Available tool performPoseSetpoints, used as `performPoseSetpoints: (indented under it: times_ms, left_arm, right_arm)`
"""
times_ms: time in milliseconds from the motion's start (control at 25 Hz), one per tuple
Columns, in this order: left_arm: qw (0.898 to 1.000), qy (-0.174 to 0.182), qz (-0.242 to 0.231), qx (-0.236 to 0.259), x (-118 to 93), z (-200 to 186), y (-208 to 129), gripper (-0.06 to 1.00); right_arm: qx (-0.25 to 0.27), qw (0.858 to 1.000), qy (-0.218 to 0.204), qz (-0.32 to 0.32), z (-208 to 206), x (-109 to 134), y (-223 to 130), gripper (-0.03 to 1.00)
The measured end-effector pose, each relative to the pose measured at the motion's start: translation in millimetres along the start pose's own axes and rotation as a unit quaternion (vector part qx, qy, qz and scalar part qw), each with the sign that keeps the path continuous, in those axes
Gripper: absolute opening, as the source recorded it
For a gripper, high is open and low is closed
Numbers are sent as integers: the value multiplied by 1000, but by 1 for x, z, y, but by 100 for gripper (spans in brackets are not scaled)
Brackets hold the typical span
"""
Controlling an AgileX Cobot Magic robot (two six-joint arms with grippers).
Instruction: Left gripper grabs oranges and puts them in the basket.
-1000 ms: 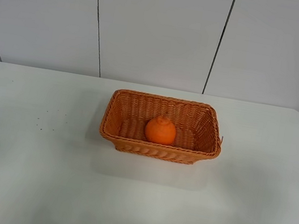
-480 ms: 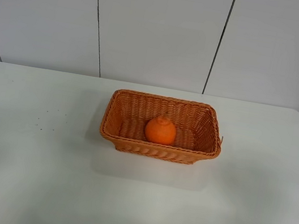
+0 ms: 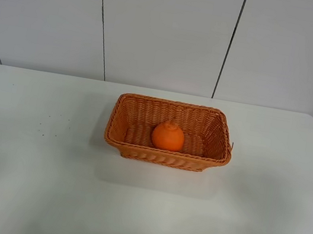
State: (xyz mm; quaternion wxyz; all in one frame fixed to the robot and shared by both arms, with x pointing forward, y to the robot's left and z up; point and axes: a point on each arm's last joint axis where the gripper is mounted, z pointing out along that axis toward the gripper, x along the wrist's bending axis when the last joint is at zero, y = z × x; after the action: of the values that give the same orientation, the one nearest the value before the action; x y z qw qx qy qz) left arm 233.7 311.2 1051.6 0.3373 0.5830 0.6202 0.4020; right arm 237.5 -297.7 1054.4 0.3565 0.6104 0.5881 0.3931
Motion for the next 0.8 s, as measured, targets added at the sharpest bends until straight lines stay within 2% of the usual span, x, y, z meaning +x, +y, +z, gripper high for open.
performPoseSetpoints:
  times_ms: [800]
  left_arm:
    - [1000, -2, -16, 0, 0, 0, 0, 88]
  right_arm:
    - [0, 1000, 0, 0, 0, 0, 0, 69]
